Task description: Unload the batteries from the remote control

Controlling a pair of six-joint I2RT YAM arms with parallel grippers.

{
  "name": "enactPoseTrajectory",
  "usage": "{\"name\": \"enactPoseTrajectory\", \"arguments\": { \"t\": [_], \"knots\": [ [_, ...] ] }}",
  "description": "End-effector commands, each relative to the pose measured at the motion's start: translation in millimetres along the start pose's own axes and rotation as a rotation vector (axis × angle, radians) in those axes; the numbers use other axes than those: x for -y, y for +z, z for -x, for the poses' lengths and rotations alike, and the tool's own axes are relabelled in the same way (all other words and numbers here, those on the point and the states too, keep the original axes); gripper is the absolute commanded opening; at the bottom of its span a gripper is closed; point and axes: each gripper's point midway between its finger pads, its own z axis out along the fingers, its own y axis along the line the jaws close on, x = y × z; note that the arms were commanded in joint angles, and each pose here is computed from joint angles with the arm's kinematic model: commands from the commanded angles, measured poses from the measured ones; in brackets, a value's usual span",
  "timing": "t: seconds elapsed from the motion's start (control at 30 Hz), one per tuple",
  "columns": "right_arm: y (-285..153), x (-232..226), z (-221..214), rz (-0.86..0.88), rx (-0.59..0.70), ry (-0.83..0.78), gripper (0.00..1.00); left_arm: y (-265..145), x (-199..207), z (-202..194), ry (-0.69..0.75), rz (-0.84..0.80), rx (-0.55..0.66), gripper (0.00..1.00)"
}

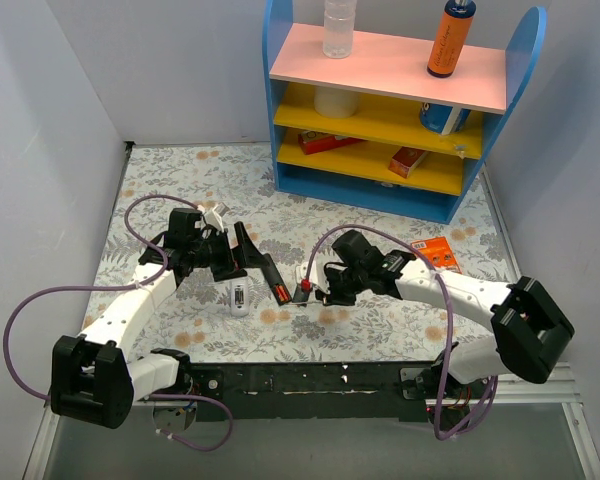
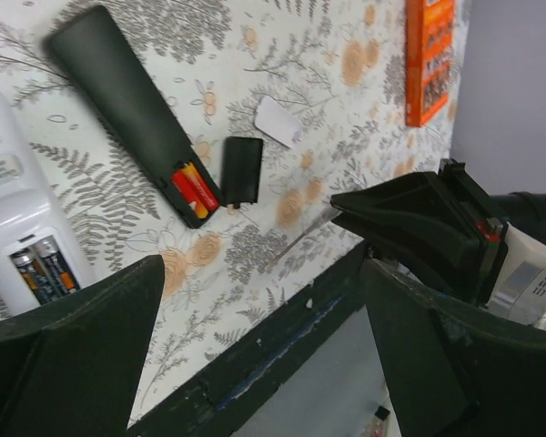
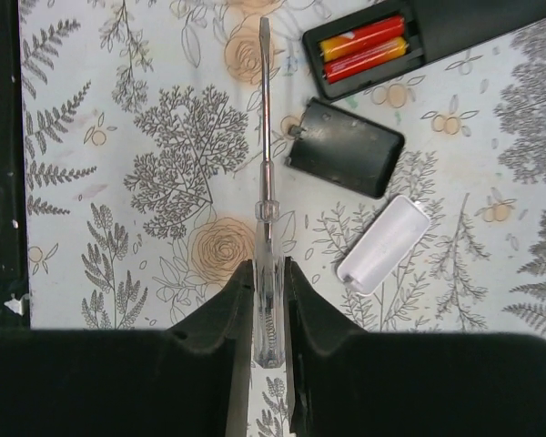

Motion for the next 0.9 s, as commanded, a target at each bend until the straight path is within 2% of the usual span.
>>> {"name": "enactPoseTrajectory", "arguments": {
  "t": [0.0, 0.13, 0.33, 0.5, 0.57, 0.87],
  "knots": [
    [-21.3, 24.4, 49.8, -0.121, 0.139, -0.017, 0.01, -10.2, 35.1, -5.5, 0.009, -0.158, -0.055, 0.88],
    [-31.2, 30.3, 71.0, -0.202, 0.213, -0.054, 0.01, -8.4, 40.9, -15.2, -0.072, -0.202, -0.128, 0.86],
    [-49.2, 67.2, 92.1, -0.506, 0.246, -0.1, 0.01, -4.5, 51.1, -16.0, -0.215, -0.239, -0.175, 0.79],
    [-47.8, 70.2, 105.0, -0.531, 0.258, -0.101, 0.01, -5.8, 64.2, -1.8, -0.257, -0.282, -0.118, 0.74],
    [-44.3, 68.9, 109.8, -0.521, 0.263, -0.103, 0.01, -6.4, 68.9, 4.3, -0.265, -0.291, -0.098, 0.69],
    [-39.6, 73.6, 119.2, -0.562, 0.267, -0.078, 0.01, 5.2, 56.7, 10.5, -0.32, -0.23, -0.071, 0.55]
  ]
}}
